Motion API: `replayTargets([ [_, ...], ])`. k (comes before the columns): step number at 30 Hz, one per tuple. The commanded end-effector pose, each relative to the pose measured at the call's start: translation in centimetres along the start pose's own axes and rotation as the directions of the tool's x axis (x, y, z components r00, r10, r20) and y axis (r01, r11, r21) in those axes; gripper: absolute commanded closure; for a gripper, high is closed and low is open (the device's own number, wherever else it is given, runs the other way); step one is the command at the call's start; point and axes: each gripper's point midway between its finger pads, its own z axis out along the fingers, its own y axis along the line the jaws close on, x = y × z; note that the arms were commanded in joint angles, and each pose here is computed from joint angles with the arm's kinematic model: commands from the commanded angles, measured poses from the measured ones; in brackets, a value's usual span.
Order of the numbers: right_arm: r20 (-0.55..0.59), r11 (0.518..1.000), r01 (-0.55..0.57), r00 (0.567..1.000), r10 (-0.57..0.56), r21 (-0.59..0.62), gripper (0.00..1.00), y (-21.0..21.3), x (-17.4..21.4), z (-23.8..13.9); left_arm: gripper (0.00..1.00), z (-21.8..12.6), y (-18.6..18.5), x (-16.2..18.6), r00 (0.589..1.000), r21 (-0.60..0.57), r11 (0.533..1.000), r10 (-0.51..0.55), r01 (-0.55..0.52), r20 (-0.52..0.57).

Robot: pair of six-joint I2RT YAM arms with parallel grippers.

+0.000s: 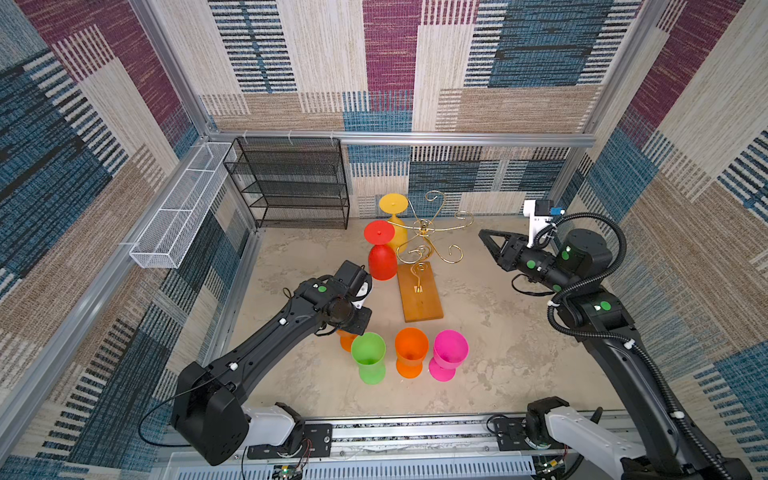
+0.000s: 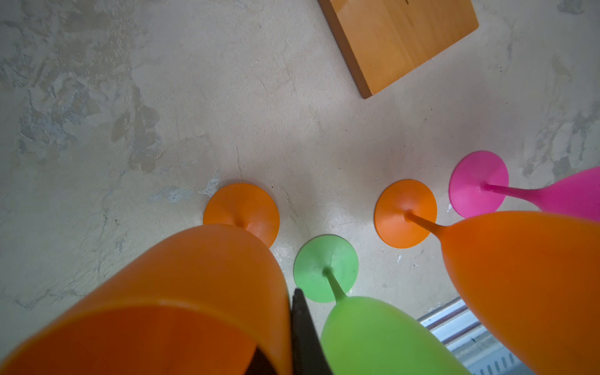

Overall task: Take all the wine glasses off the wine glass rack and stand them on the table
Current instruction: 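Carry the orange glass toward the robot with left gripper while right withdraws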

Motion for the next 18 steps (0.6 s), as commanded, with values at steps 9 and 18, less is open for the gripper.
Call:
replayTargets([
  [9, 0.014, 1.0, 0.015, 1.0, -0.015, 0.01, 0.77, -0.2, -0.1, 0.0, 0.76, -0.5, 0.0, -0.6, 0.999, -0.007, 1.0, -0.023, 0.024, 0.039],
  [18, 0.015, 1.0, 0.016, 1.0, -0.016, 0.012, 0.77, -0.2, -0.1, -0.1, 0.64, -2.6, -0.4, -1.5, 0.994, 0.019, 1.0, -0.025, 0.023, 0.109],
])
